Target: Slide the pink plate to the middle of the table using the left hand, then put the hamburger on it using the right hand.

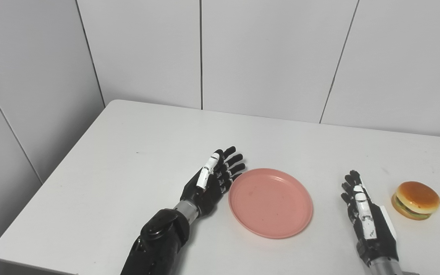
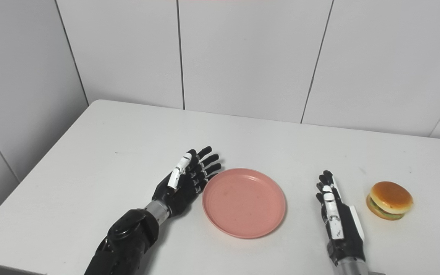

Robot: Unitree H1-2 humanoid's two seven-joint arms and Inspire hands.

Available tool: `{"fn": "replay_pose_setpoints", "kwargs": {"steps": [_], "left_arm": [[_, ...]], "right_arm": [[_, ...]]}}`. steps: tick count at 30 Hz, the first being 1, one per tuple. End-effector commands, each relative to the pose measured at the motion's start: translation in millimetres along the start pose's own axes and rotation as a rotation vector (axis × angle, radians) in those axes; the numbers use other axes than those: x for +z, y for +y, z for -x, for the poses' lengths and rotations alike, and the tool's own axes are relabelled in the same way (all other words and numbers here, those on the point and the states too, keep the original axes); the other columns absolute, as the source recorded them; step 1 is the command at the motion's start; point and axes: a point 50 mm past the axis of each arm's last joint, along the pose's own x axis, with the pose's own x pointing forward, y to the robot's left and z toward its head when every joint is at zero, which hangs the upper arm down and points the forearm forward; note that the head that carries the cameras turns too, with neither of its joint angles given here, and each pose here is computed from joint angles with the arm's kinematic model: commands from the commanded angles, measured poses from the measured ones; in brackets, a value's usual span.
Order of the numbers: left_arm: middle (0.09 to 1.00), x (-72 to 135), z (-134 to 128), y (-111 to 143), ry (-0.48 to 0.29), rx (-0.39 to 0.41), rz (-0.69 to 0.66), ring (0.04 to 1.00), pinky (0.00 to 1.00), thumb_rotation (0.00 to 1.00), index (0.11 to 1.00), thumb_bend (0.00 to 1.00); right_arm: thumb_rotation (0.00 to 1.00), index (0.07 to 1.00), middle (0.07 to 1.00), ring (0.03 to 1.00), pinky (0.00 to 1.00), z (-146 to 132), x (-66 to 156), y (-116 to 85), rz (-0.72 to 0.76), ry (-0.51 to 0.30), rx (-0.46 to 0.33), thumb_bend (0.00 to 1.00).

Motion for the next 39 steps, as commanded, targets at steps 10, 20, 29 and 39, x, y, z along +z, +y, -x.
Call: {"fn": "replay_pose_setpoints", "kwargs": {"steps": [10, 20, 29, 39], "left_arm": [[0.916, -13, 2, -1, 0.059, 0.015, 0.022, 0.914, 0.93, 1.0, 0.928, 0.33], [0.972, -16, 8, 8, 0.035, 0.052, 0.007, 0.963, 0.95, 1.0, 0.966, 0.34], [0.966, -16, 15, 22, 0.009, 0.06, 0.004, 0.963, 0.98, 1.0, 0.966, 0.34], [0.979, -15, 23, 39, 0.011, 0.068, 0.05, 0.969, 1.0, 1.0, 0.972, 0.33]], "right_arm": [[1.0, 0.986, 0.976, 0.978, 0.99, 5, -2, 7, -0.027, 0.01, -0.012, 0.26], [1.0, 0.985, 0.974, 0.977, 0.99, 1, 23, 5, -0.003, -0.077, -0.022, 0.3], [1.0, 0.967, 0.956, 0.943, 0.95, -8, 80, 0, 0.098, -0.225, -0.04, 0.36], [0.93, 0.94, 0.931, 0.918, 0.92, -18, 145, -23, 0.298, -0.348, -0.084, 0.54]]}}
